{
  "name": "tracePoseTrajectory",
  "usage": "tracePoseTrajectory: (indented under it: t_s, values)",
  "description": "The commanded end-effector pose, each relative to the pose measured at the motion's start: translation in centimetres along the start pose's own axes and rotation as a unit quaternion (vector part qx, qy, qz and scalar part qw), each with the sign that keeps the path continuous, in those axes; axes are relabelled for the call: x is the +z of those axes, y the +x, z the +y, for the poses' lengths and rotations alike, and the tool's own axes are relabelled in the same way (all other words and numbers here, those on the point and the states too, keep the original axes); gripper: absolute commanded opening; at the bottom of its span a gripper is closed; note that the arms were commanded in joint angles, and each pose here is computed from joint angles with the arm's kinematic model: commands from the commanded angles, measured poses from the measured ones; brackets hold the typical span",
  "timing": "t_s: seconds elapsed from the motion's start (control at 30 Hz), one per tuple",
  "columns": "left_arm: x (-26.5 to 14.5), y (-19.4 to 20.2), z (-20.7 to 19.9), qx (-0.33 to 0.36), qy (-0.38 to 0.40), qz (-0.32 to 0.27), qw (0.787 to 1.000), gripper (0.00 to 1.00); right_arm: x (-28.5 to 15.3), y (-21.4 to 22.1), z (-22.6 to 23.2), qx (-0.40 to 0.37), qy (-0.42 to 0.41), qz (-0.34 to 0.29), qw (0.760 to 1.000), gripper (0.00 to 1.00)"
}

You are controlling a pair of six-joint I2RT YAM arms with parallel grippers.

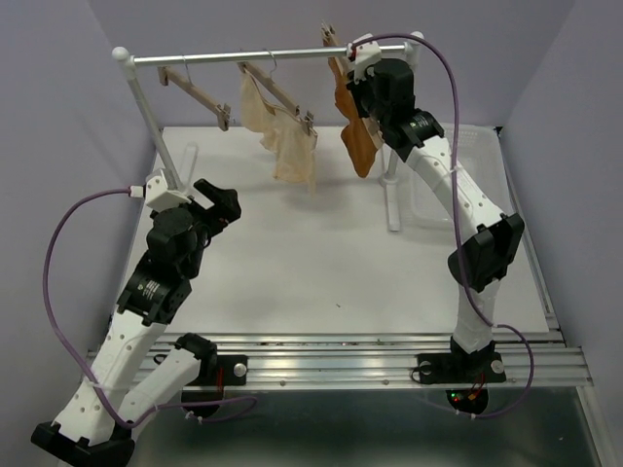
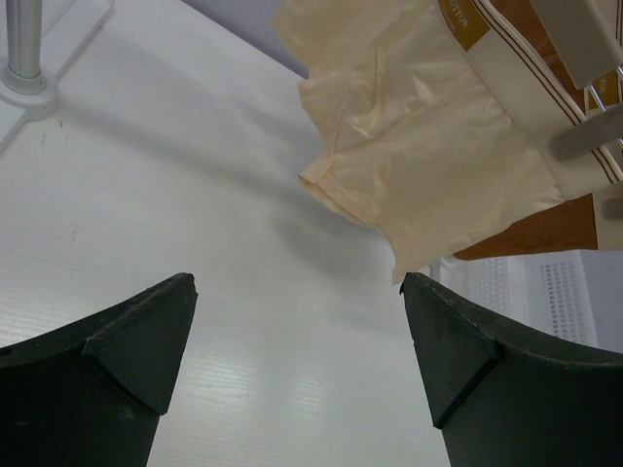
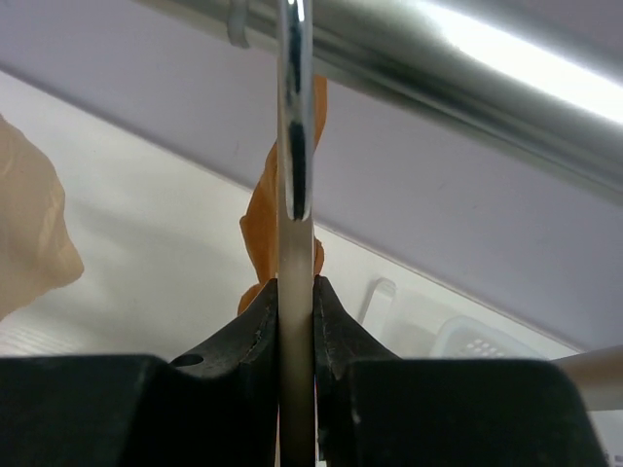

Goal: Remove the underwear clipped to the hanger

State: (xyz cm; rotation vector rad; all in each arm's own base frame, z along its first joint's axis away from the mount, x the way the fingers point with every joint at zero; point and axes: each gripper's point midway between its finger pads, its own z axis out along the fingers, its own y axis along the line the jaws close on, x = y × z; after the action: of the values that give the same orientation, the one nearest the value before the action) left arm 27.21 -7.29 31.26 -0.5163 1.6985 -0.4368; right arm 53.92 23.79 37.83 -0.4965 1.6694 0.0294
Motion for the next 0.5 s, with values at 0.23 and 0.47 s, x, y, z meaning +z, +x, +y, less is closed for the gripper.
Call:
tracePoseTrajectory:
  t_s: [0.23,0.47]
  values:
    - [-0.8,-2.0,-1.5,-0.031,0.036,-0.033,0.998,0.99,-5.1,-8.7,-2.2,0.014,0.002,-0.123,0.992,0.01]
    - [-1.1,-1.6,-3.4,0.003,0.096,-0.024,0.995,0.99,-7.7,-6.3,-1.5,0.016,-0.021,-0.089,0.996,0.01]
